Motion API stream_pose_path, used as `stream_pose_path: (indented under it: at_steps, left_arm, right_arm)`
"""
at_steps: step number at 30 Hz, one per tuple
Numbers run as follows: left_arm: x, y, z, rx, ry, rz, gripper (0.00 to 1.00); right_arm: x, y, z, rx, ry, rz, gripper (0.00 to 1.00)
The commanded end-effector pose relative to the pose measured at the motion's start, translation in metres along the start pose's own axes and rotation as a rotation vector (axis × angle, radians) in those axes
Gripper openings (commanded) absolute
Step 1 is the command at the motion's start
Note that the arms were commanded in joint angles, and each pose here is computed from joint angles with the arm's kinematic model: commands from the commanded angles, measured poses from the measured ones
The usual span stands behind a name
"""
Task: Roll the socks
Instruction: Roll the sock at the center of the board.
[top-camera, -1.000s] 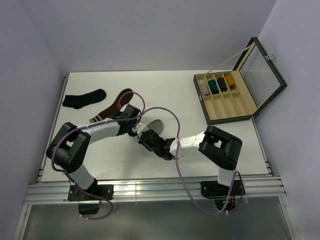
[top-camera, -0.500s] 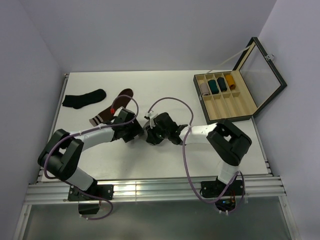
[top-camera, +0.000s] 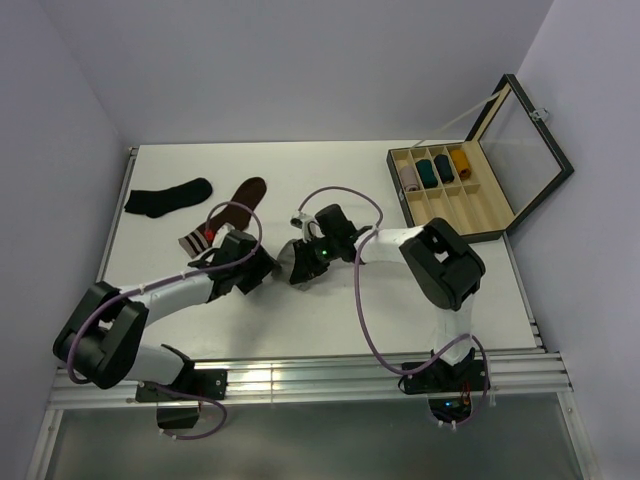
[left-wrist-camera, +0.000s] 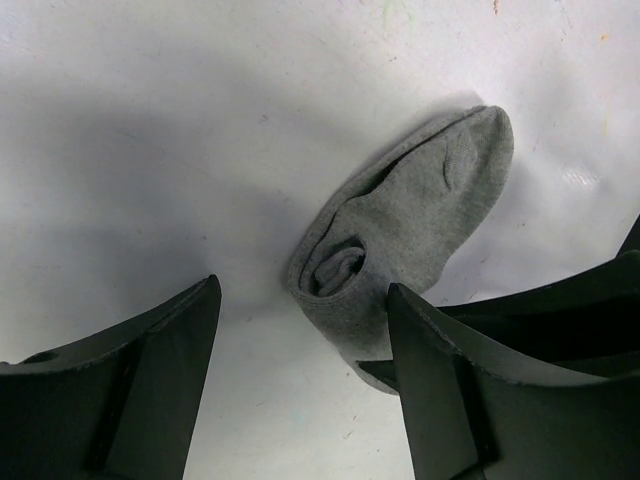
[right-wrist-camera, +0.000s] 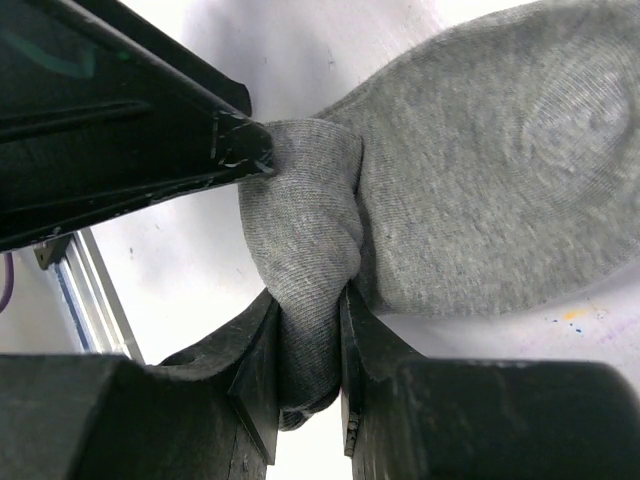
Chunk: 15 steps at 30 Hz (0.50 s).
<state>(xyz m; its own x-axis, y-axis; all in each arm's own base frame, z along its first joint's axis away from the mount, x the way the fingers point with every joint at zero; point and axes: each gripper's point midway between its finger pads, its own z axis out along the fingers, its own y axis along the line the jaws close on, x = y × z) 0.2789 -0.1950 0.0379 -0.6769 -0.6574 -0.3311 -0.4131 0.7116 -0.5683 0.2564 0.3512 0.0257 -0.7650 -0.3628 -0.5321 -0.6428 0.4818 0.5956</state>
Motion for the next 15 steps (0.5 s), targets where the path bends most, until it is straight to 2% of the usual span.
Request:
stream_pose_path:
  at_steps: [1,5,8,10,15]
  left_arm:
    - [-0.01,-0.015,-0.009,0.067,-0.04,-0.024,0.73]
    - [-0.01,-0.01,-0.015,0.083,-0.054,-0.05,0.72]
    - [-0.014,-0.018,-0.024,0.172,-0.09,-0.109,0.74]
    - [-0.018,-0.022,-0.031,0.214,-0.114,-0.141,0.8]
    - [-0.008,-0.02,-0.02,0.186,-0.061,-0.127,0.82]
  right_arm:
    - [0.032,-0.011,0.0,0.039,0.133,0.06,0.0]
    - [0.035,-0.012,0.001,0.046,0.166,0.07,0.0]
    - [0.035,-0.013,0.002,0.047,0.175,0.084,0.0]
    - [0.036,-0.014,0.004,0.047,0.179,0.09,0.0]
    - [0.033,-0.012,0.006,0.037,0.171,0.09,0.0]
